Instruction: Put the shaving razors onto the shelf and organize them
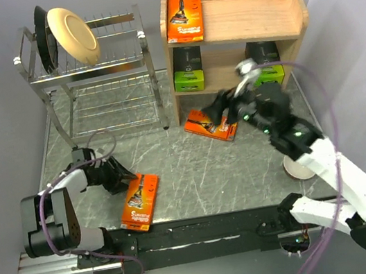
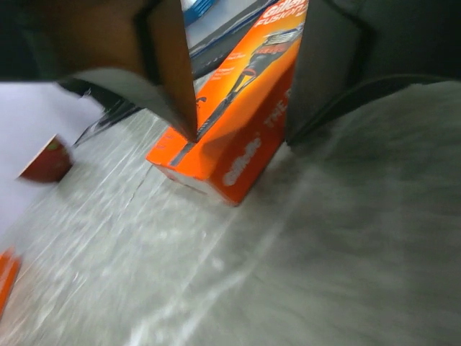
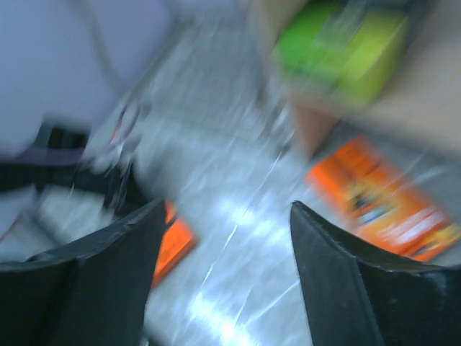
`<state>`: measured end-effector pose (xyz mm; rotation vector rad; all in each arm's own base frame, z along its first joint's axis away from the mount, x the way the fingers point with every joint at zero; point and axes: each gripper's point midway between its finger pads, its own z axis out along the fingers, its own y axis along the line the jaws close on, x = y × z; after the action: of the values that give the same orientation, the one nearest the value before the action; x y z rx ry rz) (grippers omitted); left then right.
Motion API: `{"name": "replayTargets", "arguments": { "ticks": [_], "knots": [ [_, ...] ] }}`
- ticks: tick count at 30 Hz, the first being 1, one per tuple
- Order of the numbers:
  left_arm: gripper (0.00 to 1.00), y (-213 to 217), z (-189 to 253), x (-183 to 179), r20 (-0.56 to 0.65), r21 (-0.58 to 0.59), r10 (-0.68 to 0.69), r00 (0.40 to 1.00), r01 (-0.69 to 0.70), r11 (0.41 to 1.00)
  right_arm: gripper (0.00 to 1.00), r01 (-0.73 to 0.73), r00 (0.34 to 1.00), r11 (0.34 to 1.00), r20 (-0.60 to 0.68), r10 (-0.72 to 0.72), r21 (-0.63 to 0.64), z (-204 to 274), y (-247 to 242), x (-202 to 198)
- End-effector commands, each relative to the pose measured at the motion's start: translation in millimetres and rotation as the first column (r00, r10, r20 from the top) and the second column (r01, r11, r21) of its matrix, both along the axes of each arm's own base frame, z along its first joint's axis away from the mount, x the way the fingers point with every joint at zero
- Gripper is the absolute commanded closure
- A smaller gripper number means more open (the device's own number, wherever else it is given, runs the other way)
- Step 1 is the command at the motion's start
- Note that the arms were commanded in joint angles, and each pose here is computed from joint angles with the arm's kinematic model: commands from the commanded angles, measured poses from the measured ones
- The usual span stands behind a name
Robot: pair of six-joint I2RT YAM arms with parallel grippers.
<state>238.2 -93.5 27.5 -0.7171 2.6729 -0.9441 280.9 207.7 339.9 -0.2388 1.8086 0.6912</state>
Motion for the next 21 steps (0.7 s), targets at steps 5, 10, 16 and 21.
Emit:
{"name": "replayTargets", "arguments": {
  "ticks": [5, 10, 16, 21],
  "knots": [
    [0.66, -29.7, -22.0, -25.9, -0.186, -0.072, 0.003, 0.983, -0.017, 0.997, 0.2, -0.34, 0.754, 0.923, -0.534, 0.383, 0.181, -171.9, 83.6, -54.0],
    [0.74, -29.0, -31.0, 9.9, -0.212, -0.08, 0.072, 0.975, -0.091, 0.993, 0.22, -0.461, 0.563, 0.835, -0.629, 0.536, 0.299, -210.0, 123.8, -82.6],
    [0.74, -19.3, -31.6, 60.0, -0.199, -0.103, 0.083, 0.976, -0.105, 0.989, 0.18, -0.494, 0.471, 0.792, -0.655, 0.591, 0.36, -222.8, 156.3, -82.5],
    [0.78, -14.1, -34.7, 55.3, -0.222, -0.129, 0.116, 0.968, -0.147, 0.981, 0.18, -0.433, 0.429, 0.852, -0.764, 0.482, 0.295, -253.7, 157.1, -82.7]
  ]
}}
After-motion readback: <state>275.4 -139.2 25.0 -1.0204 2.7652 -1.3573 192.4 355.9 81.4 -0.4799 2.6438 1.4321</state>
